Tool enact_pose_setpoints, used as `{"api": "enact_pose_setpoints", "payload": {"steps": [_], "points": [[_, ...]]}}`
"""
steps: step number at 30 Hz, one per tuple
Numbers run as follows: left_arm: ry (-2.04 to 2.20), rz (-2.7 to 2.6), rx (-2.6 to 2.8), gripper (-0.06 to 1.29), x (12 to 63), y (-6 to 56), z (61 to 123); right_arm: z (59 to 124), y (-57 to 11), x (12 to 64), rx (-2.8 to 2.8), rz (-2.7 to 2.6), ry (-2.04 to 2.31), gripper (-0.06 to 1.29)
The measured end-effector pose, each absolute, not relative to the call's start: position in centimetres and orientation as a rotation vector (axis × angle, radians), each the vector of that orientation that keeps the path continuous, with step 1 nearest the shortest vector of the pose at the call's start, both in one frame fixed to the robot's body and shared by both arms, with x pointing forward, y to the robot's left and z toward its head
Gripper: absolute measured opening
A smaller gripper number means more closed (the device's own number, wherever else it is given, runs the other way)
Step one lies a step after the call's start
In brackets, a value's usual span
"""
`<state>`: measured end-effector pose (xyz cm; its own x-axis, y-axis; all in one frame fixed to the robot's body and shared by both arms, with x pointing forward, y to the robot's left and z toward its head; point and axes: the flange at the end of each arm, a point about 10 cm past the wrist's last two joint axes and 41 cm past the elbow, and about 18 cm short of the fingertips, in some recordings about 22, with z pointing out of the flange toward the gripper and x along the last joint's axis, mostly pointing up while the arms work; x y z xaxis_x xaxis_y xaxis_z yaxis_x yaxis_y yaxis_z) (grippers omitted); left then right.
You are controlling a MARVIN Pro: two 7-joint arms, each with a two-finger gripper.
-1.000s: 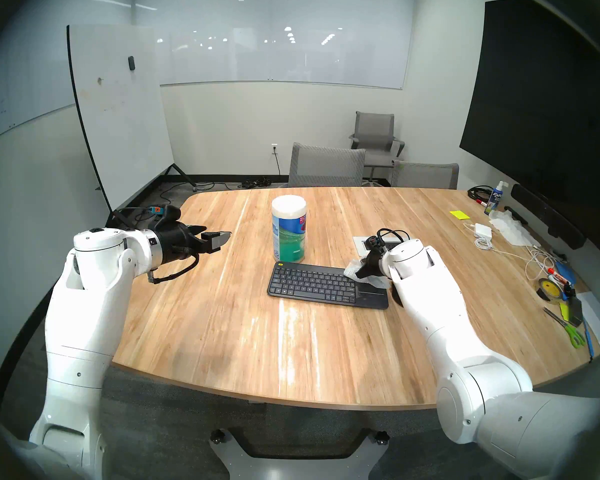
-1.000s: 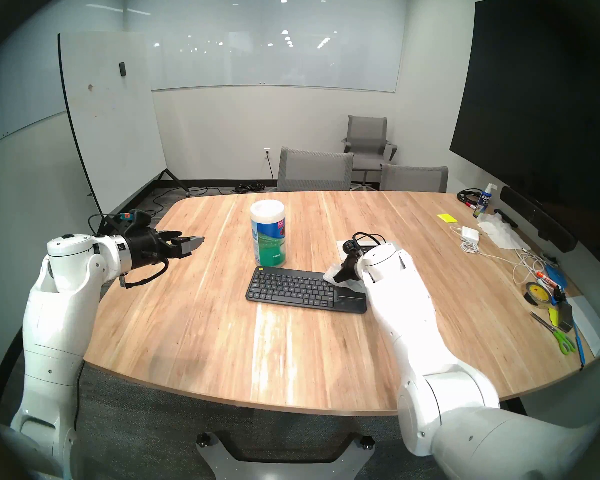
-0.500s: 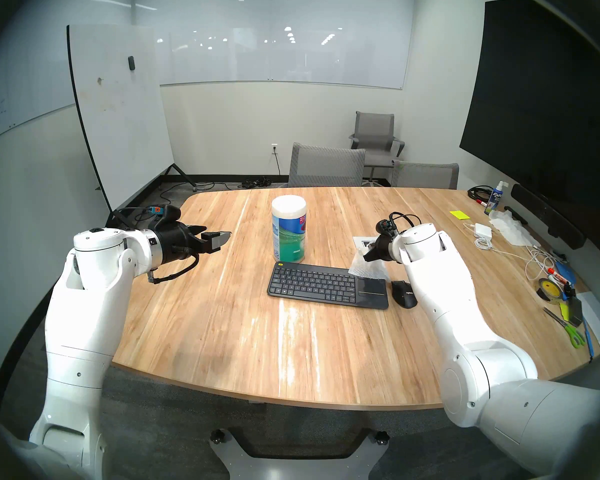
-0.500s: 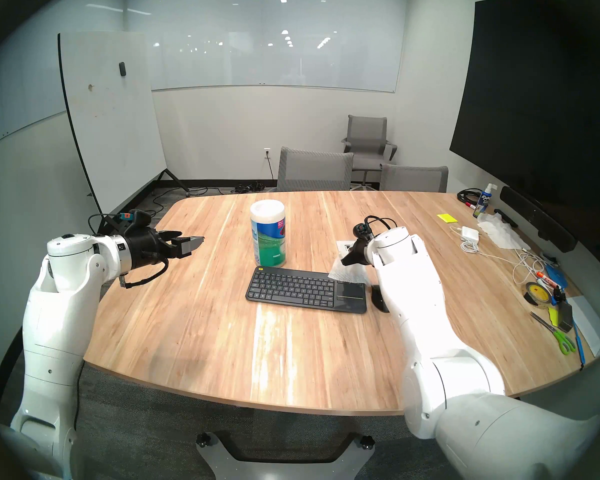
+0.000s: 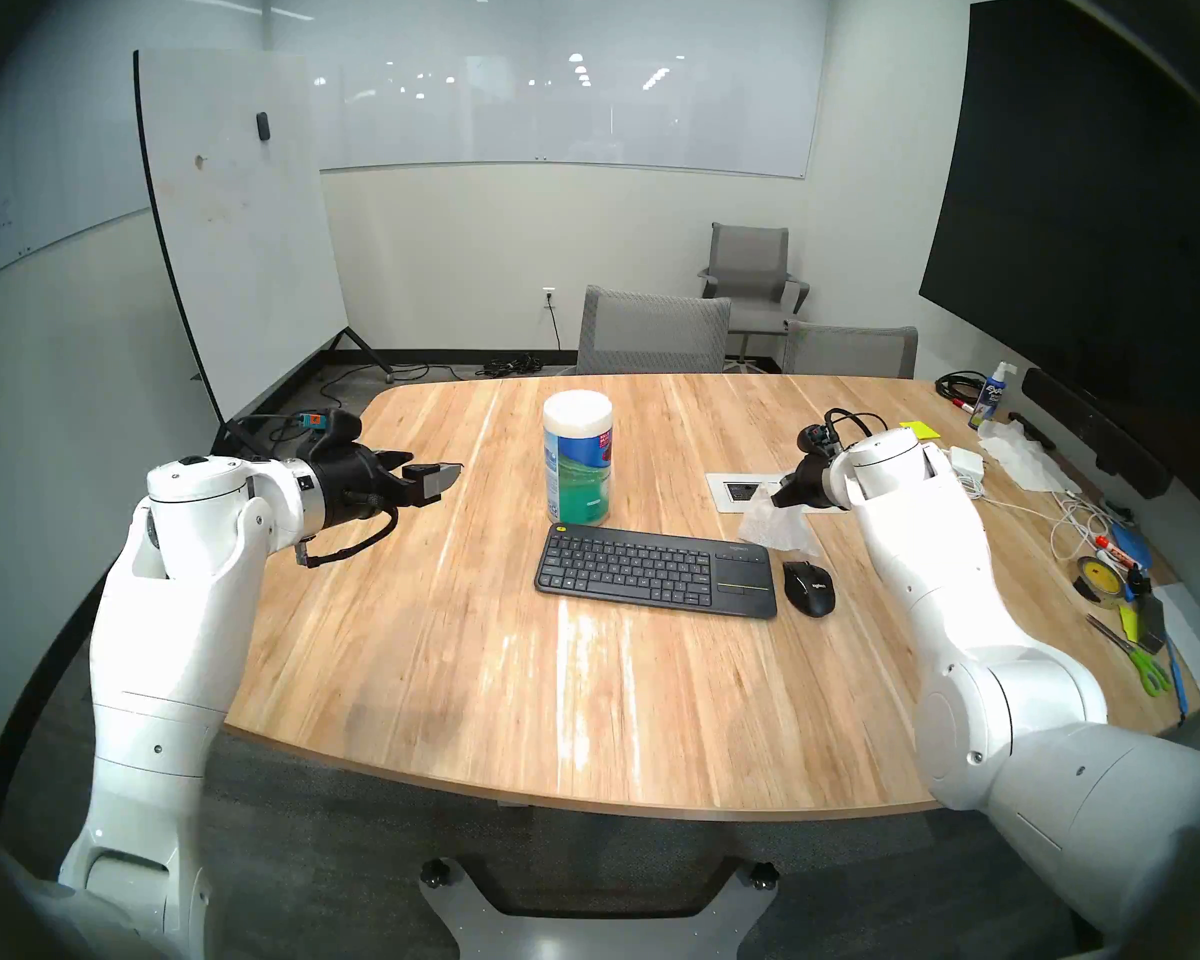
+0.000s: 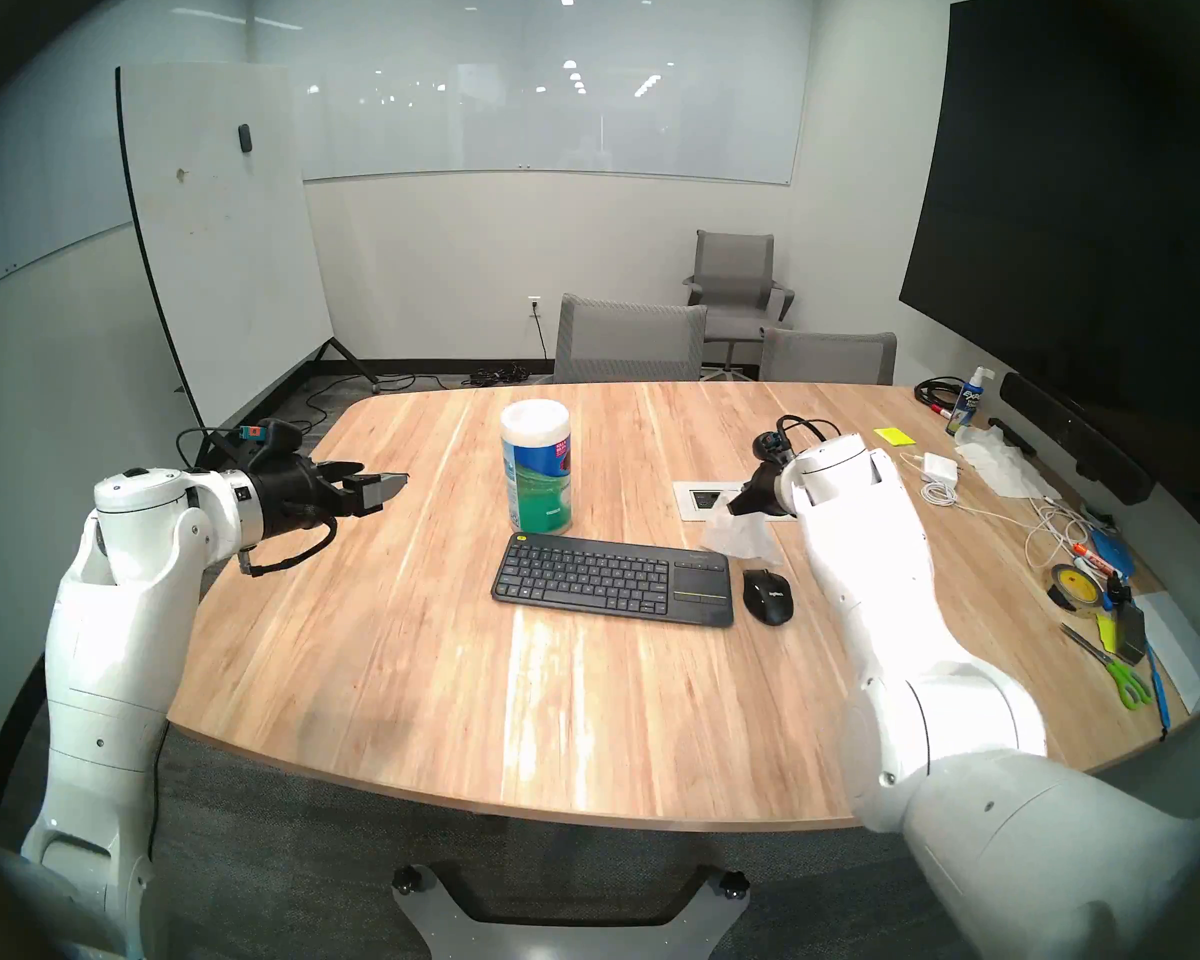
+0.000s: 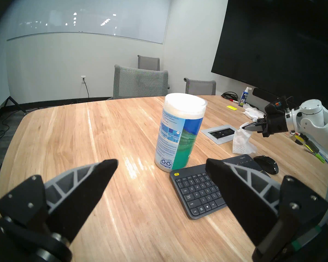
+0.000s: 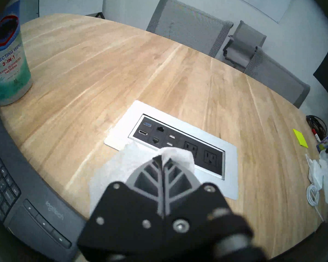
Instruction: Wipe the keyboards and mice with a disinfecting wipe, then set the wipe down
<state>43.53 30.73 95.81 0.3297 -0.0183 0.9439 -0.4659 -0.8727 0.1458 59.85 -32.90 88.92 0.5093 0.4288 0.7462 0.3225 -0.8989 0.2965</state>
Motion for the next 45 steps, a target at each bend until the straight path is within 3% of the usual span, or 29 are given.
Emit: {"api": "enact_pose_setpoints", "payload": {"steps": [20,45], "points": [[-0.428,1.561,2.209,1.27,43.5,30.7,95.8,91.1,-41.2,56.4,2.704,1.301,0.722,-0.03],[-0.428,1.561,2.209,1.27,43.5,30.7,95.8,90.8,-44.0,47.8,2.783,1.263,1.066,-0.03]]}}
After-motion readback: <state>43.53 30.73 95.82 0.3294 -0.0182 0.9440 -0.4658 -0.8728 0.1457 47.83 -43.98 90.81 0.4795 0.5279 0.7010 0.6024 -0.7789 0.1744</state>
